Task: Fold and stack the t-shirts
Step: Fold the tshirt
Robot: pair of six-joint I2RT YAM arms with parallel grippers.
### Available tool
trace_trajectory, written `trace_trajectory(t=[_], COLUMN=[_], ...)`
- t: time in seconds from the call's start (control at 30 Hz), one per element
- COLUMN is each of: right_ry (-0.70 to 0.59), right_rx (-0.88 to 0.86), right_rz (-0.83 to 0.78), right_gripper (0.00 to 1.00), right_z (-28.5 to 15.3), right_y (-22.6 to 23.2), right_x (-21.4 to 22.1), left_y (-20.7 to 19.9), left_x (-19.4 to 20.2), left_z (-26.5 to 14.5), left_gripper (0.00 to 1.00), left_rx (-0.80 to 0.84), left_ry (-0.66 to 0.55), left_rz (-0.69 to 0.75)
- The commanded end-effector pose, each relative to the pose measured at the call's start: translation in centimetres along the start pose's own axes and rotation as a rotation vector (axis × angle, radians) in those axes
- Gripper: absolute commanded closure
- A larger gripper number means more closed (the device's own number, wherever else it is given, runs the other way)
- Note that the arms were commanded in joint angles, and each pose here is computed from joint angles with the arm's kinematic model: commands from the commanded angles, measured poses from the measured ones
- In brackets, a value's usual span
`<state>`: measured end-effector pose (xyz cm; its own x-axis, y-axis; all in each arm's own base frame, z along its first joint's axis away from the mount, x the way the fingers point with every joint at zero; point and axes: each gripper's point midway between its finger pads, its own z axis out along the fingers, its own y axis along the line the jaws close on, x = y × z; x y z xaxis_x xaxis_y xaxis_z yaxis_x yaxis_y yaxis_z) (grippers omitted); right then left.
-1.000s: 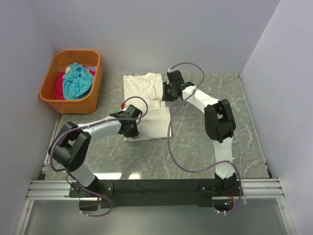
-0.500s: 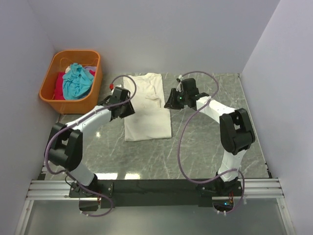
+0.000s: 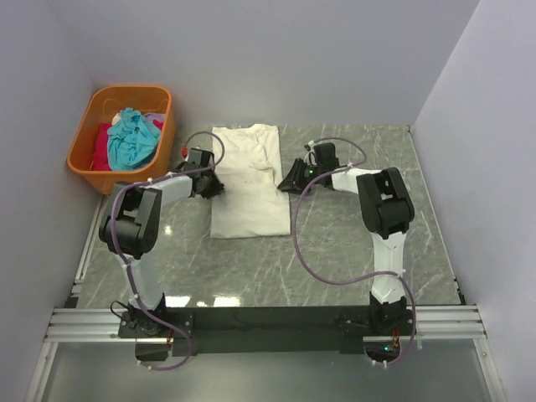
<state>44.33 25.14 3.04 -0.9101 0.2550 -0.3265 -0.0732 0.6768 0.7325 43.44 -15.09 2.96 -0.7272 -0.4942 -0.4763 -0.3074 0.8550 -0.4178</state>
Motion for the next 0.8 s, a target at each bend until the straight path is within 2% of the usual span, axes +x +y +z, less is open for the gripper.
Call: trace_trajectory(t=[0.0,0.1,0.23,0.3,0.33,0.4,0.47,0.5,0.6,0.7,0.77], right_ry=[-0.042,-0.065,-0.123,-0.107,-0.093,-0.069,-0.030,-0.003,0.067,0.144,0.201], right_rx=[-0.058,-0.075,-0.149,-0.210,-0.231,-0.277,-0.321,-0.324,-0.358,-0.381,-0.368], right_rz=[0.019,0.020,-0.039,-0.051,-0.060,-0.075,-0.096,-0.081,-0.115,-0.135,-0.118], right_gripper=[0.67,0.67,0.67,0.67,0.67,0.67,0.67,0.67,0.68,0.71,0.73], right_z=[0.2,-0.8,-4.2,-5.3,-5.9,-6.5,-6.7,-6.5,-5.3,-3.3,-1.4], right_y=[0.5,0.8,4.7,6.6,7.4,8.9,10.6,10.7,12.9,14.3,13.5], right_x=[-2.3,-2.8,-3.6,-2.6,-1.4,0.1,2.8,4.1,7.7,11.0,12.6], left_y=[1.0,0.4,-0.9,-2.4,-2.2,-3.3,-2.9,-3.3,-2.2,0.0,1.0], left_x=[-0.7,-1.4,-1.6,-2.1,-1.4,-0.9,1.1,1.4,4.2,7.3,8.4], left_z=[1.3,-0.4,-4.0,-6.9,-7.5,-10.2,-11.1,-12.2,-12.3,-11.0,-10.0], left_gripper=[0.71,0.69,0.57,0.50,0.43,0.37,0.33,0.33,0.35,0.49,0.57], left_rx=[-0.004,0.020,0.090,0.153,0.157,0.206,0.230,0.264,0.285,0.261,0.229], left_ry=[-0.011,-0.037,-0.052,-0.078,-0.071,-0.086,-0.054,-0.064,-0.025,0.035,0.060], left_rz=[-0.063,-0.054,-0.050,-0.045,-0.038,-0.018,-0.016,-0.025,-0.045,-0.077,-0.091])
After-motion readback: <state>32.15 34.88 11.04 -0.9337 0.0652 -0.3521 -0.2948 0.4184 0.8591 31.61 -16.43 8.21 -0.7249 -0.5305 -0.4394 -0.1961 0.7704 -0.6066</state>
